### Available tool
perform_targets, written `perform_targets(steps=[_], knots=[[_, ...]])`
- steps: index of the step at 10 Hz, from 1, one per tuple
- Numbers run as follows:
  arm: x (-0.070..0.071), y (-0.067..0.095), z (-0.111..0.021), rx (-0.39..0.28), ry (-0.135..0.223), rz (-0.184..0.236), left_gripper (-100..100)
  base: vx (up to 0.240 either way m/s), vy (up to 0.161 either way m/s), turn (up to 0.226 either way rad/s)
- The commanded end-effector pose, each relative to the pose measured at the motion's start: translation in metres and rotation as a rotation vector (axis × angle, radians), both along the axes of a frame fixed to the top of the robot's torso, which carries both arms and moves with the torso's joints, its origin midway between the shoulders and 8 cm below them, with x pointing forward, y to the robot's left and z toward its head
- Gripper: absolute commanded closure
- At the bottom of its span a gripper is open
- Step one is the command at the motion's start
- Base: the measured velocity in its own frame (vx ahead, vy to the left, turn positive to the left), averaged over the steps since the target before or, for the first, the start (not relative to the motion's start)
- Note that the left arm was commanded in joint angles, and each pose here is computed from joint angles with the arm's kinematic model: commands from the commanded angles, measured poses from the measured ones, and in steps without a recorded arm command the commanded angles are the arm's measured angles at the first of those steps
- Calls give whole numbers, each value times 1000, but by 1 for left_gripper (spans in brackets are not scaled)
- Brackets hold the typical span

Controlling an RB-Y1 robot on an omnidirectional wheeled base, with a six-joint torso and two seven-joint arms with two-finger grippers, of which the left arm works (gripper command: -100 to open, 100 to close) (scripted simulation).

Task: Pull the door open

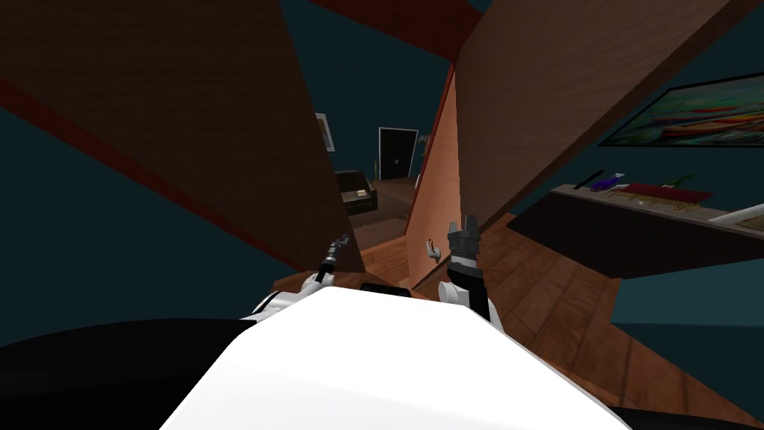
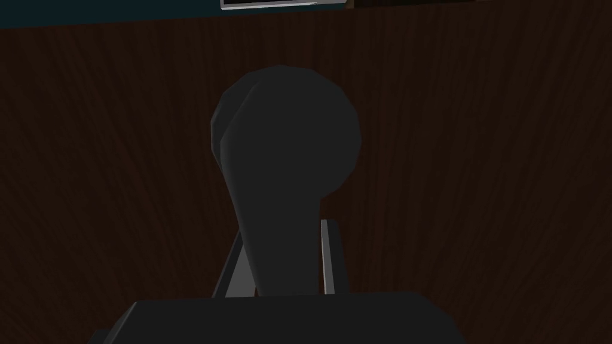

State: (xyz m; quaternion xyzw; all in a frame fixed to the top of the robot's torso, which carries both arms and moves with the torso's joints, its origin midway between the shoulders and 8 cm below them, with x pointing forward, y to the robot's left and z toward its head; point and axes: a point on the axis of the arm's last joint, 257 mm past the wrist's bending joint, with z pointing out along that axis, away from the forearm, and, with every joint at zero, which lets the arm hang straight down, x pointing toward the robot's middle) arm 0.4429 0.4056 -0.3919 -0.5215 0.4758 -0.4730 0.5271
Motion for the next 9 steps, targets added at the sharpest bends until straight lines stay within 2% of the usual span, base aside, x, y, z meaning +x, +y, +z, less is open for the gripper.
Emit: perform_targets(steps=[1,5,6,7,9], knots=[[-6,0,-2,-7,-1,-16,100,-45,-15,-74],[-28,28,0,-9,3,-27,100,-44,-13,-88],[-25,29,2,-3,2,-18,100,-15,0,4],[-36,30,1,-3,2,-45,100,-147,25,-159],[-38,29,1,-3,2,-53,100,-155,57,-74]])
